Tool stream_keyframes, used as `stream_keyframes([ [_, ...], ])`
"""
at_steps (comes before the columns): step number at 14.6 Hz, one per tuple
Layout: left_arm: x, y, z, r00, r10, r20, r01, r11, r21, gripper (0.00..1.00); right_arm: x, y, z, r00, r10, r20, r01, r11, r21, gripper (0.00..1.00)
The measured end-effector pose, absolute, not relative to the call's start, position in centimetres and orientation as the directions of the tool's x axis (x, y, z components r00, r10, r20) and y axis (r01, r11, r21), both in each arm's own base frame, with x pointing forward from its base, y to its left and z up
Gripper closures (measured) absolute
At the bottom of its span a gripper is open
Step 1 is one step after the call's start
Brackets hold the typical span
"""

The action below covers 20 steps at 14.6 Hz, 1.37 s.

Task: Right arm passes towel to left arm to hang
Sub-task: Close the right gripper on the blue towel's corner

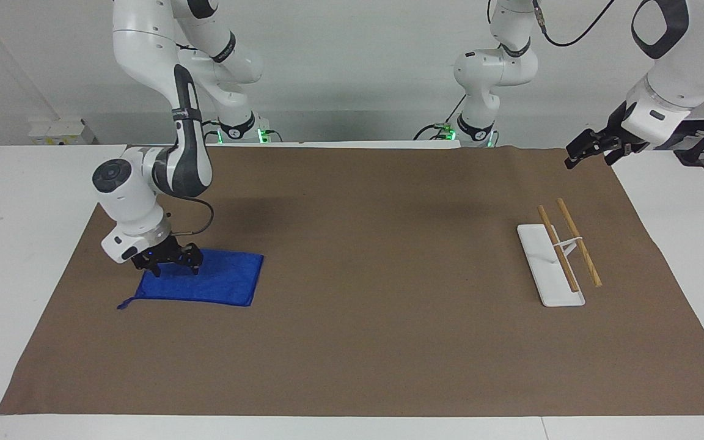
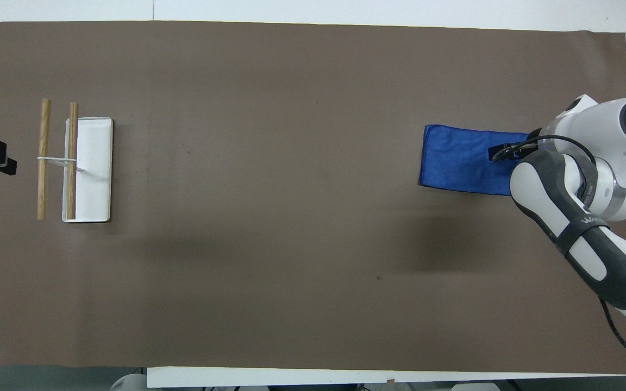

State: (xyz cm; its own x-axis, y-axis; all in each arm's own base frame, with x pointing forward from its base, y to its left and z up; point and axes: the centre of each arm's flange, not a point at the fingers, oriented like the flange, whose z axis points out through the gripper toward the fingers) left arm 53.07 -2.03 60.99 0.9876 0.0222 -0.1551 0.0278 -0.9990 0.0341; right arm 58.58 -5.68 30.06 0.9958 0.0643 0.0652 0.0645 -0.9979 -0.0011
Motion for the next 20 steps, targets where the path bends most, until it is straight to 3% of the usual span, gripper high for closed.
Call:
stream_keyframes([
  [13,53.1,-2.0,61.0,0.988,0.022,-0.155,0.028,-0.999,0.034,0.0,57.6,-5.6,28.3,0.996,0.075,0.056,0.076,-0.997,-0.002,0.01],
  [16,53.1,-2.0,61.0,0.988,0.022,-0.155,0.028,-0.999,0.034,0.0,57.6,-5.6,28.3,0.996,0.074,0.056,0.075,-0.997,-0.001,0.12],
  [18,53.1,-2.0,61.0,0.988,0.022,-0.155,0.028,-0.999,0.034,0.0,57.6,-5.8,28.4,0.996,0.073,0.058,0.073,-0.997,-0.001,0.28],
  [20,53.1,-2.0,61.0,0.988,0.022,-0.155,0.028,-0.999,0.034,0.0,57.6,-5.8,28.4,0.996,0.072,0.058,0.072,-0.997,-0.001,0.3],
])
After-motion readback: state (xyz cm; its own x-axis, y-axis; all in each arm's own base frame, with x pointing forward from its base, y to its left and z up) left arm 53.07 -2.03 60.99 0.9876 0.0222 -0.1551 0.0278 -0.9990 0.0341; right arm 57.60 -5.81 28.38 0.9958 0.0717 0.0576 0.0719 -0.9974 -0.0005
